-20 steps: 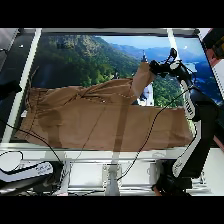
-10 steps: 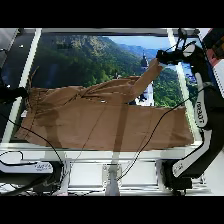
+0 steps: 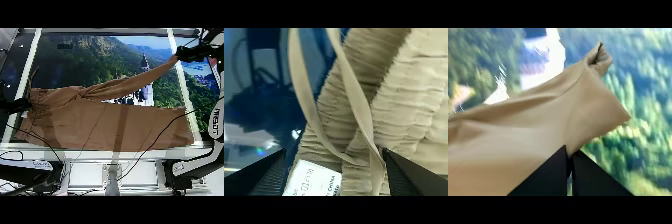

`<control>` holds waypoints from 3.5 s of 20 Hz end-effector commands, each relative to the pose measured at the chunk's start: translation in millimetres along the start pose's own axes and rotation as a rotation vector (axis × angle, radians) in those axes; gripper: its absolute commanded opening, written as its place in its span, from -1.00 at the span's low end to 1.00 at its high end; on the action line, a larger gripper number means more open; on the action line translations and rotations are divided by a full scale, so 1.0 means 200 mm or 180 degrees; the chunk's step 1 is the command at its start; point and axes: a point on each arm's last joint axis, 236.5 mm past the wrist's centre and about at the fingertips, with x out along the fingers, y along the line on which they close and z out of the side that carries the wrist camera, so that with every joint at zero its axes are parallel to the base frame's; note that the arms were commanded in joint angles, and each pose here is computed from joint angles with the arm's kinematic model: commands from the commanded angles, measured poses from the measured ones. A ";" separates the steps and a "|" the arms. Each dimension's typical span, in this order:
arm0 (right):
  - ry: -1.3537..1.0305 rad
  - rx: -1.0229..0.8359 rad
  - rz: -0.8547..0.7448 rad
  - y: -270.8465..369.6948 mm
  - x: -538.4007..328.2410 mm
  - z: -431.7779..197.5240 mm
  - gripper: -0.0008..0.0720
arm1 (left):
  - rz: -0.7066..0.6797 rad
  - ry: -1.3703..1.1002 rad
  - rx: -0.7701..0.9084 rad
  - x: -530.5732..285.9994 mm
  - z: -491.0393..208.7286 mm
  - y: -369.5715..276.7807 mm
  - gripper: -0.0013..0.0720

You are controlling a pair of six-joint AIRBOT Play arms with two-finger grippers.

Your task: Fold the clothes and pants, and hang the long-sleeved shirts on hangers.

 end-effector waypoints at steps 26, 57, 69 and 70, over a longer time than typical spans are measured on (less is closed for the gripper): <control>0.1633 0.0139 -0.0280 -0.24 0.04 -0.77 -0.94 | -0.1100 -0.1124 -0.0427 0.00 0.42 -0.28 -0.87; 0.0599 0.0775 0.0432 -0.69 0.89 -0.51 0.55 | -0.1338 -0.0863 -0.0270 0.06 0.40 -0.53 -0.87; 0.0755 0.0166 0.0620 -0.49 0.95 -0.52 -0.93 | -0.1308 -0.0868 -0.0267 0.06 0.40 -0.52 -0.87; 0.0654 0.0130 0.0555 -0.51 0.93 -0.48 -0.94 | -0.1309 -0.0868 -0.0267 0.06 0.40 -0.52 -0.87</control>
